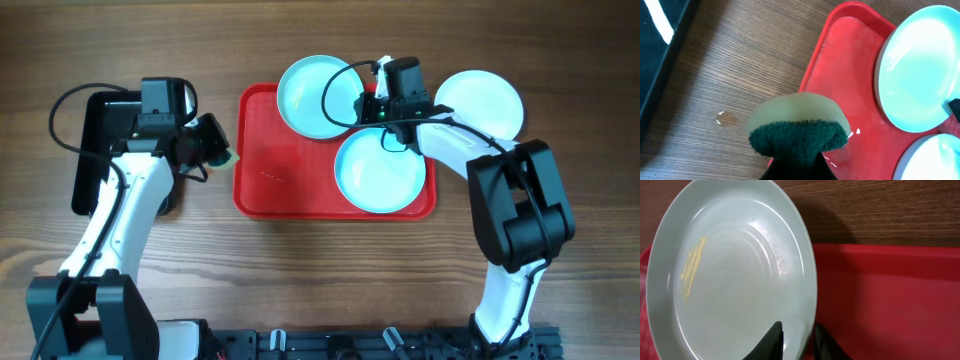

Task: Clean dirty plates on tray and stack at the side
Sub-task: 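Grasp the rim of the lower light-blue plate with the right gripper, then scrub the light-blue plate with the sponge while right gripper holds it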

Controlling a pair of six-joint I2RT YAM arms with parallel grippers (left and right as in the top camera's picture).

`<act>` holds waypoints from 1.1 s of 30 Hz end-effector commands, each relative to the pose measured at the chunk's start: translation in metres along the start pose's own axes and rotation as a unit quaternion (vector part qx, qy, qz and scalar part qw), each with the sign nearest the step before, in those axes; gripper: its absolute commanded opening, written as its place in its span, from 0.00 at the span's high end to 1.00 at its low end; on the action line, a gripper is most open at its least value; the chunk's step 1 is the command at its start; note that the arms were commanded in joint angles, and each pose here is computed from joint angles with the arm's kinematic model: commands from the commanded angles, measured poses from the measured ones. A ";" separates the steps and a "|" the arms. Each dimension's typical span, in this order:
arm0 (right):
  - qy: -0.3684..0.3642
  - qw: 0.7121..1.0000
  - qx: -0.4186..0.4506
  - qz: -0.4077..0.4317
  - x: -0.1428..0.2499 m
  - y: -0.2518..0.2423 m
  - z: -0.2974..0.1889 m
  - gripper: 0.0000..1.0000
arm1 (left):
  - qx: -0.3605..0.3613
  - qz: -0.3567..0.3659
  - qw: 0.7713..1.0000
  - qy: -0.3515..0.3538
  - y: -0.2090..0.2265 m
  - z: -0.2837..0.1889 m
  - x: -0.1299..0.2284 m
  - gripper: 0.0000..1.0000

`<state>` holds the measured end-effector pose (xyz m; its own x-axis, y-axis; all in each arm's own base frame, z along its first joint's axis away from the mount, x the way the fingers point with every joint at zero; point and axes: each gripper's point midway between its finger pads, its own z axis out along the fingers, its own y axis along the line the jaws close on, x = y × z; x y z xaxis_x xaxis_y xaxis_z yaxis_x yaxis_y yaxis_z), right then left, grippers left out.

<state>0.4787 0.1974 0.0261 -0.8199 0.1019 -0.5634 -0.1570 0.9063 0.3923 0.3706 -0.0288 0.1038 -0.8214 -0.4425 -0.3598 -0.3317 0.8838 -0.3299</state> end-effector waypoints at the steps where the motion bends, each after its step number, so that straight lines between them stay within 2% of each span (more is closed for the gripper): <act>1: 0.005 1.000 0.013 0.005 0.006 -0.007 0.008 0.55 | 0.008 0.013 1.000 0.008 -0.008 0.004 0.006 0.96; 5: -0.009 0.998 0.052 0.028 0.002 -0.021 0.007 0.55 | 0.011 0.019 1.000 0.010 -0.012 0.004 0.009 0.96; 9: -0.010 0.998 0.052 0.040 0.003 -0.021 0.009 0.62 | 0.013 0.022 1.000 0.010 -0.014 0.004 0.009 0.96; 17: -0.003 0.997 0.030 0.071 0.011 -0.017 0.021 0.64 | 0.014 0.022 1.000 0.008 -0.015 0.004 0.008 0.96; 18: -0.003 0.997 0.030 0.070 0.011 -0.017 0.021 0.66 | 0.014 0.022 1.000 0.008 -0.015 0.004 0.008 0.96; 21: 0.002 0.998 0.009 0.066 0.011 -0.010 0.022 0.92 | 0.014 0.022 1.000 0.008 -0.015 0.004 0.008 0.96; 22: 0.004 0.998 -0.004 0.061 0.011 -0.005 0.022 0.95 | 0.014 0.022 1.000 0.008 -0.015 0.004 0.008 0.96; 29: 0.022 0.993 -0.112 0.034 0.000 0.042 0.004 0.96 | 0.043 0.030 0.998 0.025 -0.029 0.004 0.017 0.96; 33: 0.055 0.993 -0.102 0.012 0.004 0.052 -0.013 0.96 | 0.055 0.064 0.996 0.029 -0.046 0.005 0.026 0.96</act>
<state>0.4610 0.2212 0.0133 -0.8951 0.1399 -0.4233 -0.1217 0.8368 0.5339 0.3689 -0.0624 0.1063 -0.8557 -0.3799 -0.3514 -0.2467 0.8963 -0.3684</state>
